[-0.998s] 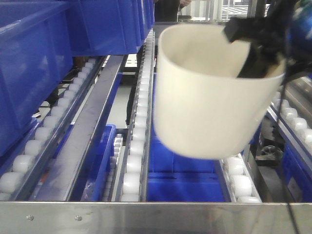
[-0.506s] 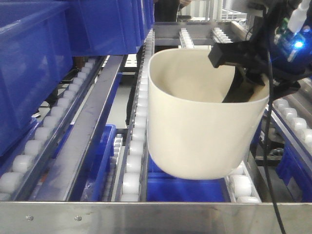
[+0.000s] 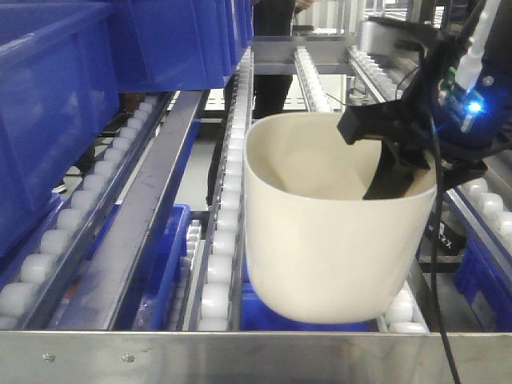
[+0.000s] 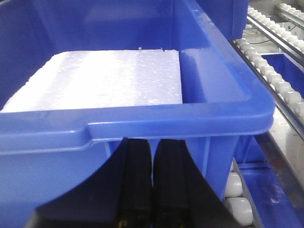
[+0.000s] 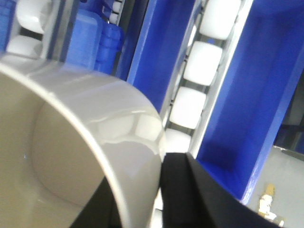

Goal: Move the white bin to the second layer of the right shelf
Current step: 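Swing the bin over the rollers and lower it with the right gripper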

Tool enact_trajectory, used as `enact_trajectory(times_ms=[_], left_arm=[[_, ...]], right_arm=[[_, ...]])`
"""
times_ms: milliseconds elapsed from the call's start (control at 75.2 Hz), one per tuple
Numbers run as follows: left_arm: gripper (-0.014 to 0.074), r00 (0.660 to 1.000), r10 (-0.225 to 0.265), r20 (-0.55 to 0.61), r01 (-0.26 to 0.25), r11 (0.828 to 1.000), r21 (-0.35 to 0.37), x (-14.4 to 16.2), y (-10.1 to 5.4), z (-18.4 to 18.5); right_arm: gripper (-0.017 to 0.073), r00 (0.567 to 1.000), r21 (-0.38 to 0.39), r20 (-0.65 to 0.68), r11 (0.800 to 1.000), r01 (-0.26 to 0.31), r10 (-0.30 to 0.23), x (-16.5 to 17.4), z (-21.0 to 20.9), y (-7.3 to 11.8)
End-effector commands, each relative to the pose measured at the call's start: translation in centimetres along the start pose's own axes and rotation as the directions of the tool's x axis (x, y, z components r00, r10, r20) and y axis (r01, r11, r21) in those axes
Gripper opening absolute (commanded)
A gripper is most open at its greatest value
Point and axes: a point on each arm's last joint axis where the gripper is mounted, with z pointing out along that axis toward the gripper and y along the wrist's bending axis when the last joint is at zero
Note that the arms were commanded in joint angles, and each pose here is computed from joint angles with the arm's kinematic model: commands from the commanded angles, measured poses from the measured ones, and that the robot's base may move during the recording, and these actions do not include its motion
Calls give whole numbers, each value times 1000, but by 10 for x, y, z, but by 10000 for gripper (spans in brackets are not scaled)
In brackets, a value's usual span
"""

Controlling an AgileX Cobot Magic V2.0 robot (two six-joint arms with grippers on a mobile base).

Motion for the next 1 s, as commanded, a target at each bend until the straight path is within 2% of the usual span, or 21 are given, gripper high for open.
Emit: enact_trajectory(times_ms=[0, 585, 985], left_arm=[[85, 998, -5, 65, 5, 1000, 3, 4, 0, 1], [85, 998, -5, 65, 5, 1000, 3, 4, 0, 1], [85, 998, -5, 65, 5, 1000, 3, 4, 0, 1]], right_arm=[[56, 995, -12, 97, 1000, 12, -11, -11, -11, 4], [56, 998, -6, 63, 1000, 9, -9, -5, -3, 2], [56, 997, -24, 66, 999, 43, -42, -3, -2, 13]])
